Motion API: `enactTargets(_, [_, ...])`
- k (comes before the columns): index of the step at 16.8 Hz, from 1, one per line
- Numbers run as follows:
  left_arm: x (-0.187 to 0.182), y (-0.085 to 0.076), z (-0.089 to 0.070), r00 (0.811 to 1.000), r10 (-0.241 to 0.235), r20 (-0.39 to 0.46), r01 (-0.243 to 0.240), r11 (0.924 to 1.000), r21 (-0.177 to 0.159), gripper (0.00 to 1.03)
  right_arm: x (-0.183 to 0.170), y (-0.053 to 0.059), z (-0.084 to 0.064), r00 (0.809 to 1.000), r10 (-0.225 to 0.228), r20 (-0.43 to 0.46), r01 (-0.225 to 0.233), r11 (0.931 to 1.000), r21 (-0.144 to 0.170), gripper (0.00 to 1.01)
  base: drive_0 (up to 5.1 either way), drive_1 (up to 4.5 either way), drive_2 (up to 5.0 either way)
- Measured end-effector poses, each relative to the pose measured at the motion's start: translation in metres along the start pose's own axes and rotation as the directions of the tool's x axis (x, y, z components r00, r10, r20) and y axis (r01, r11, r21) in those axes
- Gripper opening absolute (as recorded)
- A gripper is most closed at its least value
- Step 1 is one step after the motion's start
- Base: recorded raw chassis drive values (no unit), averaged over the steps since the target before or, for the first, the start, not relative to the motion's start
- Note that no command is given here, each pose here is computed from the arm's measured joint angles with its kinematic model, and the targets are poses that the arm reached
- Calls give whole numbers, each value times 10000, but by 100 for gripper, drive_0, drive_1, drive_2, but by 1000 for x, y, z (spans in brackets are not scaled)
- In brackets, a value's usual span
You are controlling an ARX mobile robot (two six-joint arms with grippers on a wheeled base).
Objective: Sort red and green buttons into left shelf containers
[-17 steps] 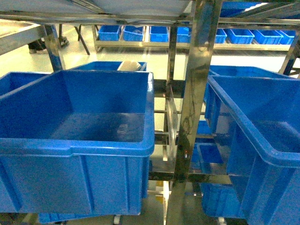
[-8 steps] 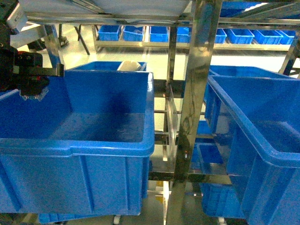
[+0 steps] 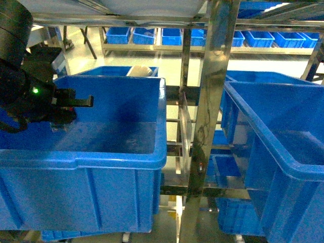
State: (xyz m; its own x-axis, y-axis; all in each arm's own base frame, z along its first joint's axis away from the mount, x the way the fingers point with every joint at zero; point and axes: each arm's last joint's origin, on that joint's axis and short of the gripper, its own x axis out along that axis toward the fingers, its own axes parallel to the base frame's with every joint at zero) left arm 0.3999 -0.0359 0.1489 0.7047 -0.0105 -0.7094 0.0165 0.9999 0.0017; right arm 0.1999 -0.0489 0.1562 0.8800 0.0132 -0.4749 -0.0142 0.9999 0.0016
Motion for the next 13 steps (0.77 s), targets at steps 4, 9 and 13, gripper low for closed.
enactTargets(4, [24, -3, 11, 9958, -339, -854, 339, 9994, -22, 26, 0, 0, 0, 10000, 0, 0, 0, 10000, 0, 98, 0, 0, 0])
enactTargets(9, [36, 3, 29, 9951, -49, -983, 70, 9998, 205, 26, 0, 0, 0, 10000, 0, 0, 0, 10000, 4, 98, 0, 0, 0])
enactTargets(13, [37, 10, 26, 9962, 348, -794, -342, 9994, 96, 80, 0, 0, 0, 10000, 1, -4, -1, 10000, 5, 98, 0, 0, 0])
